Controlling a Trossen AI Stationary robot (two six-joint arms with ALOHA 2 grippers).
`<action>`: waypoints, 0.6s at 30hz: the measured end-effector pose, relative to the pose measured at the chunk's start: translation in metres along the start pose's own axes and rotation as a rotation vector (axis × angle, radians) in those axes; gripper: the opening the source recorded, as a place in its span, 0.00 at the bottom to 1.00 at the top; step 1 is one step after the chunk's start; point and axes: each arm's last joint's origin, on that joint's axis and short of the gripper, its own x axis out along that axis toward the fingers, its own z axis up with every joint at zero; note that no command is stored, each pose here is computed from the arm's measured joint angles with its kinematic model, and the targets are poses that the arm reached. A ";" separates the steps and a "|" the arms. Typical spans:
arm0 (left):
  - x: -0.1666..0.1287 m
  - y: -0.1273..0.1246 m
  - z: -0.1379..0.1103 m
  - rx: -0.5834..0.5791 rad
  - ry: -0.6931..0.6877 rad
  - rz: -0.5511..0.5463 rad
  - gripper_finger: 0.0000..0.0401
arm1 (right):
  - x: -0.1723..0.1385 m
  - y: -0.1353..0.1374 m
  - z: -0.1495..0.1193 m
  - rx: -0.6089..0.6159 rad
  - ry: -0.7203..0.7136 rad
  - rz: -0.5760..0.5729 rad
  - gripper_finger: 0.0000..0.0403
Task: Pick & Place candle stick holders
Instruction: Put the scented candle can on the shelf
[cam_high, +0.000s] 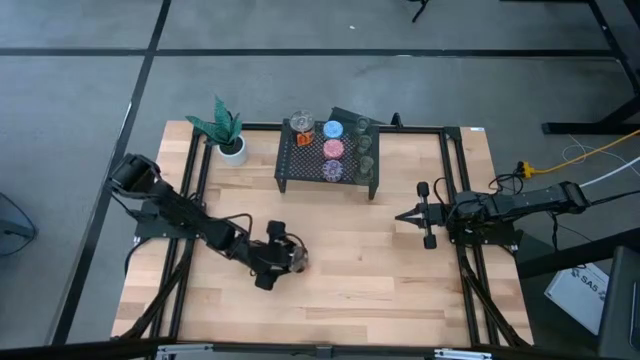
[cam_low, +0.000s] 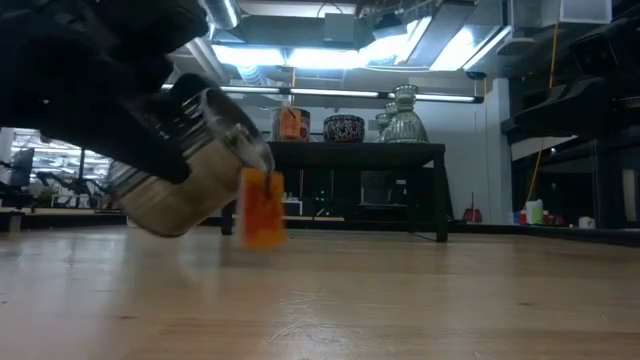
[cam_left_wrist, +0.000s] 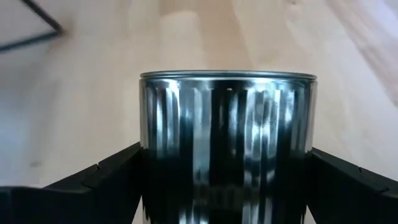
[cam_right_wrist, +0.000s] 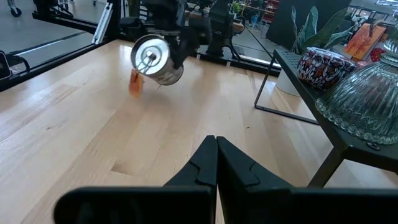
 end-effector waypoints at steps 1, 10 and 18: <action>-0.001 -0.001 0.001 0.009 -0.009 0.020 0.89 | 0.000 0.000 0.000 0.000 0.000 0.000 0.01; 0.001 0.002 0.001 -0.024 -0.005 -0.029 0.94 | 0.000 0.000 0.000 0.000 0.001 0.000 0.01; 0.002 0.004 -0.002 -0.072 0.036 -0.058 0.94 | 0.000 0.000 0.000 0.000 0.000 0.000 0.01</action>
